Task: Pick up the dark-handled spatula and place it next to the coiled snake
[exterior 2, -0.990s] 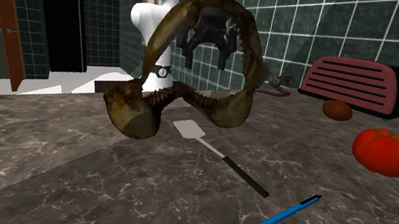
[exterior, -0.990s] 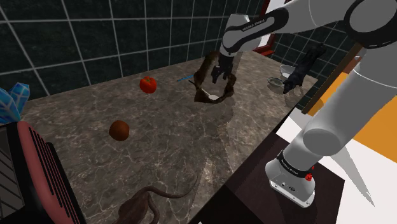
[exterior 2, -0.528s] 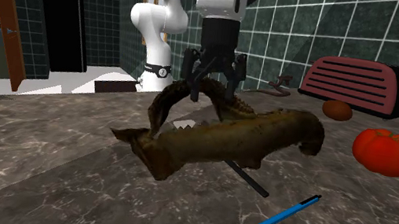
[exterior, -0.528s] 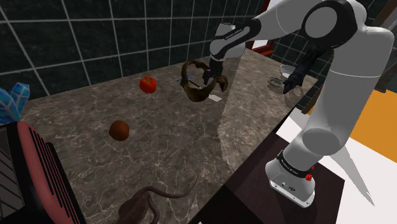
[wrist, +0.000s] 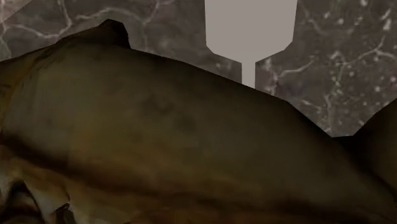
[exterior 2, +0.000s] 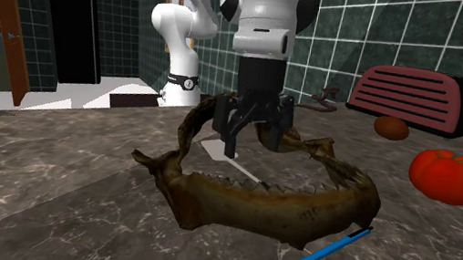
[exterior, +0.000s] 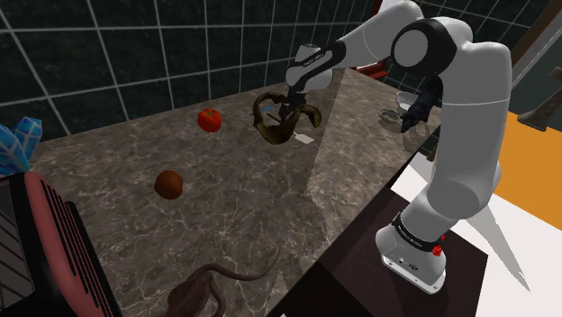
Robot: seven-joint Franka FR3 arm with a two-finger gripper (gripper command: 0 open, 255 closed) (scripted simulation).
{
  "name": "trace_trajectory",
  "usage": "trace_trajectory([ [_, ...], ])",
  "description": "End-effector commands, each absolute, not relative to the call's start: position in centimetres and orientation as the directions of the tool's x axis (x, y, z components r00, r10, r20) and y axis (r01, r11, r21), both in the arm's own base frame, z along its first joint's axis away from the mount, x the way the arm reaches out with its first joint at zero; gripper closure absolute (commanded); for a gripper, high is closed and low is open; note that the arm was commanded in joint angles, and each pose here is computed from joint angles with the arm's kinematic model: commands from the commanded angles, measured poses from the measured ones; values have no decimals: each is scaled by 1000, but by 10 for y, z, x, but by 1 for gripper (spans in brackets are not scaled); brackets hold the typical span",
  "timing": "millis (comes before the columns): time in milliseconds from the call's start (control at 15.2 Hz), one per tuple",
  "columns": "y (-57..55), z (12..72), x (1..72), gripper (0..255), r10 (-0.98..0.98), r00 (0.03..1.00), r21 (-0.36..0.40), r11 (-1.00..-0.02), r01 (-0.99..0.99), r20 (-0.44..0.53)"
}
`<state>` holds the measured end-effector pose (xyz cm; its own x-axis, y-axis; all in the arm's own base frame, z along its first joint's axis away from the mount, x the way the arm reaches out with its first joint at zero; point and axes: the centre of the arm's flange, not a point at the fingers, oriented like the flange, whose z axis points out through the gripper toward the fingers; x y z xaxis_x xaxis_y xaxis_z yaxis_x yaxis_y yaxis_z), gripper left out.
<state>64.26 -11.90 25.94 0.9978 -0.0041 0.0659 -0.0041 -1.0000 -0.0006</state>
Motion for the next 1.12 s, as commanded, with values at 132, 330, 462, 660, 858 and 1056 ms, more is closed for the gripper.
trace_trajectory([
  [132, -119, 238, 644, 0, -4, 998, 0, -1000, -4, 66],
  [330, -119, 229, 644, 0, -4, 998, 0, -1000, -4, 66],
  [462, -119, 229, 644, 0, -4, 998, 0, -1000, -4, 66],
  [660, -119, 229, 644, 0, -4, 998, 0, -1000, -4, 66],
  [858, -119, 229, 644, 255, -4, 998, 0, -1000, -4, 66],
  [1056, -119, 229, 644, 255, -4, 998, 0, -1000, -4, 66],
])
